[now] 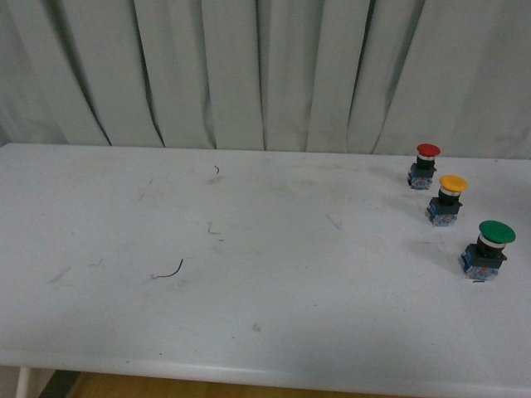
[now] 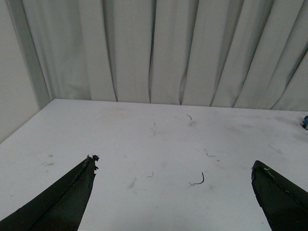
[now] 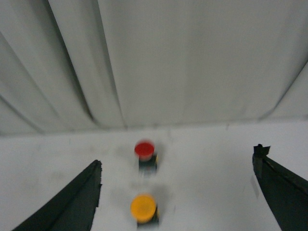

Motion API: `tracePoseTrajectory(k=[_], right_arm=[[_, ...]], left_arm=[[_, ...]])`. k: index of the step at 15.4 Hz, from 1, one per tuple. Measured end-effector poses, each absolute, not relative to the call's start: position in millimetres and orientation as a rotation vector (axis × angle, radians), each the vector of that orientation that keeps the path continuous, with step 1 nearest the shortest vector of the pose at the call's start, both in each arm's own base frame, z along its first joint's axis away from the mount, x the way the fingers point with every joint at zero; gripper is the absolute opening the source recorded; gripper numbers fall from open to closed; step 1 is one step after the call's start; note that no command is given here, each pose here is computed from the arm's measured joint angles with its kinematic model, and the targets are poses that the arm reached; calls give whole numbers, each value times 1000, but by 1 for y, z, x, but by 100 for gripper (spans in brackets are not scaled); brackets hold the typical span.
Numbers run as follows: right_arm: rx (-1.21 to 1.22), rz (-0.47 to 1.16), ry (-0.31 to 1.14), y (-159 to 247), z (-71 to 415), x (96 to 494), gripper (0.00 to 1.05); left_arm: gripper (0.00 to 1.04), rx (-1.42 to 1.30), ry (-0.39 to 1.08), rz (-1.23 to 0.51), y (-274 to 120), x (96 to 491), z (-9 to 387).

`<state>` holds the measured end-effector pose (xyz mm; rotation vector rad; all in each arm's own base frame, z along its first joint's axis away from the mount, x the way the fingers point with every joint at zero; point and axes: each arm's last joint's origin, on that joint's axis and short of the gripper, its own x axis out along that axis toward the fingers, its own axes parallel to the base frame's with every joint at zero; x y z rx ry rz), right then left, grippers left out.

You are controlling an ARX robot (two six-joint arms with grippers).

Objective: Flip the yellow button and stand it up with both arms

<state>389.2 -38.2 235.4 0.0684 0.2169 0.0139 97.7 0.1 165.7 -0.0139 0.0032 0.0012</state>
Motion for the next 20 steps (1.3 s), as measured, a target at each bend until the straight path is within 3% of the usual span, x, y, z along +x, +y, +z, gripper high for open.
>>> tracePoseTrajectory(k=[1, 2, 4, 6, 20], right_arm=[[23, -7, 18, -30, 251, 344, 78], [11, 2, -15, -16, 255, 297, 63], [6, 15, 47, 1, 215, 200, 28], [4, -2, 32, 0, 184, 152, 1], [3, -1, -20, 0, 171, 119, 2]], left_arm=[[98, -14, 3, 1, 0, 98, 166], [98, -14, 3, 1, 0, 98, 166], [98, -14, 3, 2, 0, 98, 166], [98, -14, 3, 1, 0, 98, 166], [98, -14, 3, 1, 0, 98, 166]])
